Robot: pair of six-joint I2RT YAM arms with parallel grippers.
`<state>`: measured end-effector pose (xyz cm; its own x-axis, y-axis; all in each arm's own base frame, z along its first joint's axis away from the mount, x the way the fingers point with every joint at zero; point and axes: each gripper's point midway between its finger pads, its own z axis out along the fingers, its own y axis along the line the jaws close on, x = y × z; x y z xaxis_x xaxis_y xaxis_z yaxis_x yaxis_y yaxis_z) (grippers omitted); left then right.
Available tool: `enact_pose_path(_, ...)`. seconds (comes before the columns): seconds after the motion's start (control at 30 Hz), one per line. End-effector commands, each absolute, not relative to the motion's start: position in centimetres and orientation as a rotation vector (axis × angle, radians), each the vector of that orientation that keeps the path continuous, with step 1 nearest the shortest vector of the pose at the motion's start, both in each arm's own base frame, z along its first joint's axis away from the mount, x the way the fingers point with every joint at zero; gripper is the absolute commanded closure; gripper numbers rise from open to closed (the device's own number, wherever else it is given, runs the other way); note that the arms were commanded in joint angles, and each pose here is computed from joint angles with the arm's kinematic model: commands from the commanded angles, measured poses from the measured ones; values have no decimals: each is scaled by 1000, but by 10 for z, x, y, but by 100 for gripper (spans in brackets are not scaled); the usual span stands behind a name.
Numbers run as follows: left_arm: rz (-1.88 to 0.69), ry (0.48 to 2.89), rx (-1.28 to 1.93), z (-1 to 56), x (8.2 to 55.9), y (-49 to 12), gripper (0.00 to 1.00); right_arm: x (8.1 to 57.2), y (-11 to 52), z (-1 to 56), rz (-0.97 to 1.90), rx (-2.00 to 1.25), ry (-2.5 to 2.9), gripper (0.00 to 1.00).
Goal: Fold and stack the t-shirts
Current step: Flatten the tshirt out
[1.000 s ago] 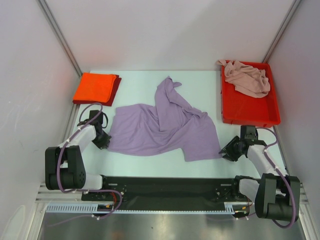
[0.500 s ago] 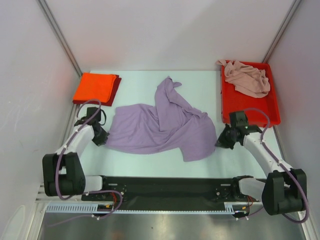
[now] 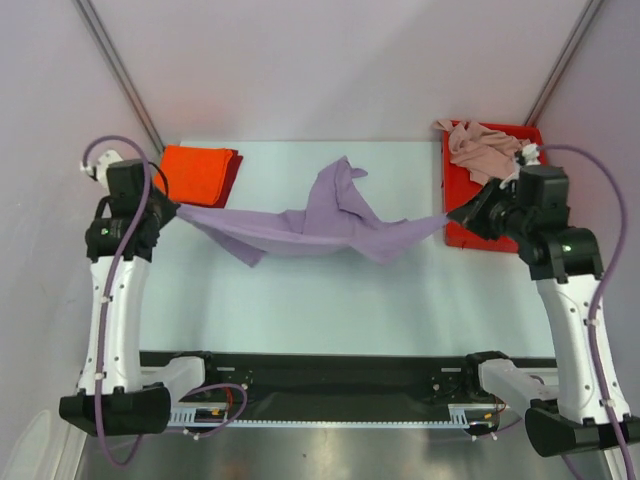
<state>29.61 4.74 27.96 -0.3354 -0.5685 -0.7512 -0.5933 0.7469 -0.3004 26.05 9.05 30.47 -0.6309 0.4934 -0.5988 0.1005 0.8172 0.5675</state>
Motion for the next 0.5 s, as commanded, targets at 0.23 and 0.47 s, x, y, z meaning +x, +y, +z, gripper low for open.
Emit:
enact_pose_path(0.23,71,1598,-677,477,260,49,100,198,77,473,659,313,1872,100)
enact_pose_path(0.47,31,1235,-550,599,167,62,100,125,76,572,714,174,1548,100)
